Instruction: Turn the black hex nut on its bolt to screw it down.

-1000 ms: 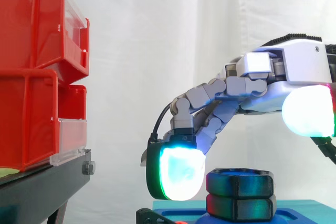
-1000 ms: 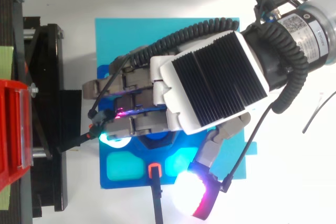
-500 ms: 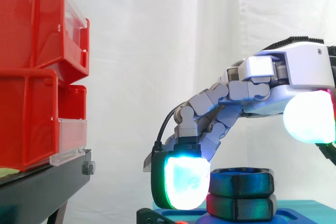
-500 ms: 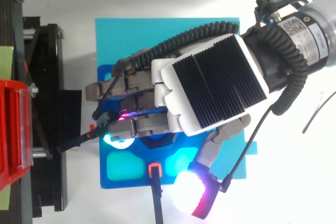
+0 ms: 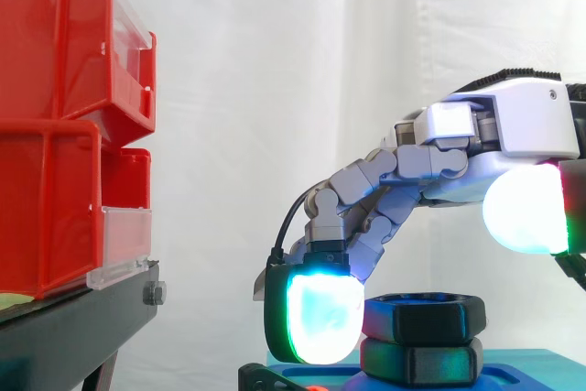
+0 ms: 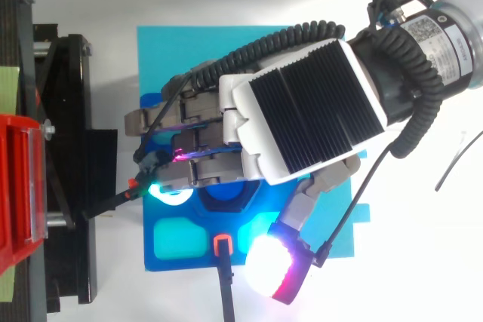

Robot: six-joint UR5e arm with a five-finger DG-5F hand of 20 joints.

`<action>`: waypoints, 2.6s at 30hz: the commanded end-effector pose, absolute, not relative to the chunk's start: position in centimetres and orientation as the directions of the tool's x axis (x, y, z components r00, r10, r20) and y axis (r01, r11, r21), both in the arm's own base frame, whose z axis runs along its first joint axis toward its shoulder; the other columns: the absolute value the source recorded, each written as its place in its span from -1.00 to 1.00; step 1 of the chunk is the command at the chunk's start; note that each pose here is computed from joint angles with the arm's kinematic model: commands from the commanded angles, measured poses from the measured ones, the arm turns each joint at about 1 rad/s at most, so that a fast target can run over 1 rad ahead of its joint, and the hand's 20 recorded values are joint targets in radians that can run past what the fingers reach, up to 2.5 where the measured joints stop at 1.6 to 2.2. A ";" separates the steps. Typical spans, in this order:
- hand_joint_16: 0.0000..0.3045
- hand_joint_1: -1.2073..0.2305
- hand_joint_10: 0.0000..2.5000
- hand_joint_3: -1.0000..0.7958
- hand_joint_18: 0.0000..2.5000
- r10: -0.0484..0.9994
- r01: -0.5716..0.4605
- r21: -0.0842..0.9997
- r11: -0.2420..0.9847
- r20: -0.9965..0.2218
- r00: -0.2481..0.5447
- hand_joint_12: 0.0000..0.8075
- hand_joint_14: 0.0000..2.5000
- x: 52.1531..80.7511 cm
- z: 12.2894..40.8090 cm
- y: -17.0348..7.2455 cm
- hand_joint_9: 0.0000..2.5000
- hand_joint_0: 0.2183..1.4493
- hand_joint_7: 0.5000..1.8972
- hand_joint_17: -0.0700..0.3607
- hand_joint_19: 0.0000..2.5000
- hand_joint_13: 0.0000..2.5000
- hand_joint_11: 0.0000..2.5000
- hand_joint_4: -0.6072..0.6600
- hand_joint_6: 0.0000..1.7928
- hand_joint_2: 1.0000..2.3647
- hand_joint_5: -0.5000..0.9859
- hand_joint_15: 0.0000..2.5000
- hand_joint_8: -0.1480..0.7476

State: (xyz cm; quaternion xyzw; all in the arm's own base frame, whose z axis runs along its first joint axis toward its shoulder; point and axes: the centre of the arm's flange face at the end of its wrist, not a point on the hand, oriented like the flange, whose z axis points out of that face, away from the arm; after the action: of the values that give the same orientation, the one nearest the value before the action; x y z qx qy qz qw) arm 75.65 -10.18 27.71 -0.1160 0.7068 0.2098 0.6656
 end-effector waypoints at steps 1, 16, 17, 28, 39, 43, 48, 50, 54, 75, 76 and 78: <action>-0.62 0.41 -0.99 -0.44 -0.45 0.116 -0.440 0.143 0.886 -0.989 -0.088 -0.04 -1.00 75.6 27.6 -10.4 -0.32 -0.65 -0.29 -0.07 -0.68 -0.55 -0.61 0.43 -0.20 -1.00 -0.47 -0.90 0.17; -0.63 0.34 -0.99 -0.44 -0.46 0.115 -0.432 0.151 0.889 -0.987 -0.108 -0.06 -1.00 75.3 27.5 -11.0 -0.31 -0.63 -0.32 -0.09 -0.68 -0.55 -0.59 0.43 -0.18 -1.00 -0.47 -0.89 0.15; -0.64 0.33 -0.99 -0.44 -0.46 0.115 -0.432 0.152 0.889 -0.987 -0.109 -0.07 -1.00 75.3 27.5 -11.0 -0.31 -0.62 -0.33 -0.10 -0.68 -0.55 -0.60 0.42 -0.17 -1.00 -0.47 -0.89 0.14; -0.64 0.34 -0.99 -0.44 -0.43 0.118 -0.425 0.157 0.892 -0.986 -0.117 -0.08 -0.99 75.0 27.4 -11.7 -0.20 -0.62 -0.35 -0.11 -0.68 -0.51 -0.50 0.37 -0.13 -1.00 -0.47 -0.88 0.15; -0.62 0.38 -0.99 -0.44 -0.45 0.118 -0.422 0.156 0.893 -0.986 -0.115 -0.04 -1.00 75.0 27.5 -12.1 -0.30 -0.65 -0.05 -0.07 -0.68 -0.52 -0.58 0.50 -0.44 -1.00 -0.46 -0.88 0.15; -0.61 0.35 -0.99 -0.44 -0.45 0.120 -0.423 0.157 0.893 -0.986 -0.113 -0.02 -1.00 75.0 27.5 -12.1 -0.35 -0.67 -0.26 -0.05 -0.69 -0.52 -0.64 0.51 -0.44 -1.00 -0.50 -0.88 0.13; -0.57 0.22 -0.99 -0.44 -0.44 0.119 -0.426 0.147 0.893 -0.989 -0.093 0.04 -1.00 75.4 28.6 -12.1 -0.45 -0.74 -0.56 0.00 -0.71 -0.56 -0.71 0.46 -0.44 -1.00 -0.57 -0.90 0.13; -0.57 0.19 -0.99 -0.44 -0.45 0.120 -0.429 0.146 0.891 -0.989 -0.088 0.05 -1.00 75.5 28.7 -11.8 -0.47 -0.75 -0.61 0.01 -0.71 -0.56 -0.73 0.44 -0.44 -1.00 -0.58 -0.91 0.13; -0.57 0.14 -0.99 -0.44 -0.47 0.122 -0.433 0.148 0.889 -0.989 -0.088 0.06 -1.00 75.6 28.8 -11.5 -0.51 -0.76 -0.65 0.01 -0.71 -0.59 -0.75 0.41 -0.44 -1.00 -0.59 -0.92 0.13; -0.60 0.22 -0.99 -0.44 -0.47 0.121 -0.449 0.150 0.881 -0.988 -0.094 -0.01 -1.00 76.1 28.8 -8.4 -0.39 -0.70 -0.12 -0.04 -0.70 -0.58 -0.67 0.49 -0.32 -1.00 -0.45 -0.91 0.15; -0.60 0.22 -0.99 -0.44 -0.47 0.121 -0.447 0.151 0.882 -0.988 -0.096 -0.01 -1.00 76.1 28.7 -8.3 -0.39 -0.70 -0.14 -0.04 -0.70 -0.58 -0.67 0.48 -0.31 -1.00 -0.46 -0.90 0.15; -0.60 0.22 -0.99 -0.44 -0.47 0.121 -0.448 0.152 0.881 -0.988 -0.097 -0.01 -1.00 76.2 28.6 -8.2 -0.39 -0.69 -0.15 -0.05 -0.69 -0.57 -0.67 0.49 -0.31 -1.00 -0.46 -0.90 0.15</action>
State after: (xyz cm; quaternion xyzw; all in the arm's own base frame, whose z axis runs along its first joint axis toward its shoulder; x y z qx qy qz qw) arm 76.15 -8.33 28.69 -0.1159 0.7082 0.2151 0.6623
